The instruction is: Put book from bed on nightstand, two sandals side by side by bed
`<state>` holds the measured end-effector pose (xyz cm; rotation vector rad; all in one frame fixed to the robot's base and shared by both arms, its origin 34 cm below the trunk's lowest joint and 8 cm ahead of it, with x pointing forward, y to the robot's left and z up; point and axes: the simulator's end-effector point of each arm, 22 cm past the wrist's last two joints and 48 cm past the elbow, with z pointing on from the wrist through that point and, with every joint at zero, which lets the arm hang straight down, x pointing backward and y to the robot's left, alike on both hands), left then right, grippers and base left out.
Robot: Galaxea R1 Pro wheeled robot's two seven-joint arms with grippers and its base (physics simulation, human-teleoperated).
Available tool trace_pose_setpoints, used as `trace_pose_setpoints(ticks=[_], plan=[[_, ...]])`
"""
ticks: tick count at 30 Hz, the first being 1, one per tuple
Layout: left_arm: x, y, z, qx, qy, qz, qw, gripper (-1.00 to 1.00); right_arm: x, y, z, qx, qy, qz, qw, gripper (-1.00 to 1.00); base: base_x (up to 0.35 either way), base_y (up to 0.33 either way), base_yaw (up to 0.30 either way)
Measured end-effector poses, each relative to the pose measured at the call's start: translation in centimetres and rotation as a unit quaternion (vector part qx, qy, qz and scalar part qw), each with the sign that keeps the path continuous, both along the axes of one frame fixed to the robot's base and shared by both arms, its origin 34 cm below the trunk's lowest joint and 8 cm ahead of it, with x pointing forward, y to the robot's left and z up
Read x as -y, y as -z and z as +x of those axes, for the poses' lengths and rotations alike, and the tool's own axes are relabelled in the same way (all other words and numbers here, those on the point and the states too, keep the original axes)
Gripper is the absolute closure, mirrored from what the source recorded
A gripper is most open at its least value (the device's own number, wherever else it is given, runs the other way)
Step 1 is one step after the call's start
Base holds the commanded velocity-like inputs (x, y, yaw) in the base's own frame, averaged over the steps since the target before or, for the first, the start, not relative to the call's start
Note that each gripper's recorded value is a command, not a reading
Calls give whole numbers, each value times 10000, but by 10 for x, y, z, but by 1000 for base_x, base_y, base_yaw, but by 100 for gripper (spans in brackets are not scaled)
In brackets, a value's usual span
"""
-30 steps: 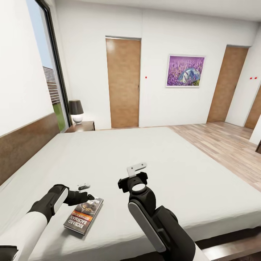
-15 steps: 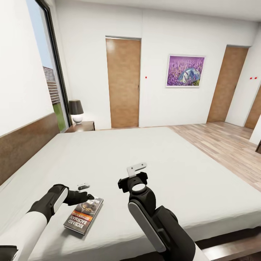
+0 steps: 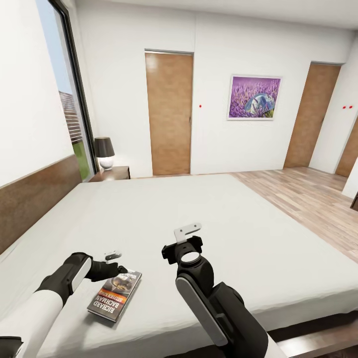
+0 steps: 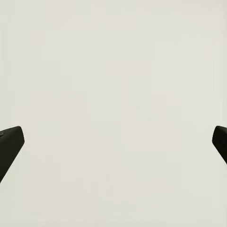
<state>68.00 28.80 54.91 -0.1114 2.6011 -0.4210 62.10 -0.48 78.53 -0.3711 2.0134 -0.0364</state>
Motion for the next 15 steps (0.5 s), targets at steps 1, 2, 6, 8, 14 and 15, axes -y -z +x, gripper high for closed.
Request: trace_pose_setpoints(ticks=[1, 2, 6, 8, 14, 15], plan=[[-1, 0, 0, 1, -7, 7, 10000, -100, 0, 0, 0, 0, 0, 0, 10000, -100, 0, 0, 0], [-3, 0, 0, 1, -14, 14, 10000, -100, 0, 0, 0, -1, 0, -1, 10000, -100, 0, 0, 0], [-6, 0, 0, 2, -28, 30, 10000, -100, 0, 0, 0, 0, 0, 0, 10000, -100, 0, 0, 0], [-7, 0, 0, 2, -36, 39, 10000, -100, 0, 0, 0, 1, 0, 1, 10000, -100, 0, 0, 0], [-13, -1, 0, 6, -66, 77, 9999, -100, 0, 0, 0, 0, 0, 0, 10000, -100, 0, 0, 0], [-14, -1, 0, 6, -72, 85, 9999, -100, 0, 0, 0, 1, 0, 1, 10000, -100, 0, 0, 0]])
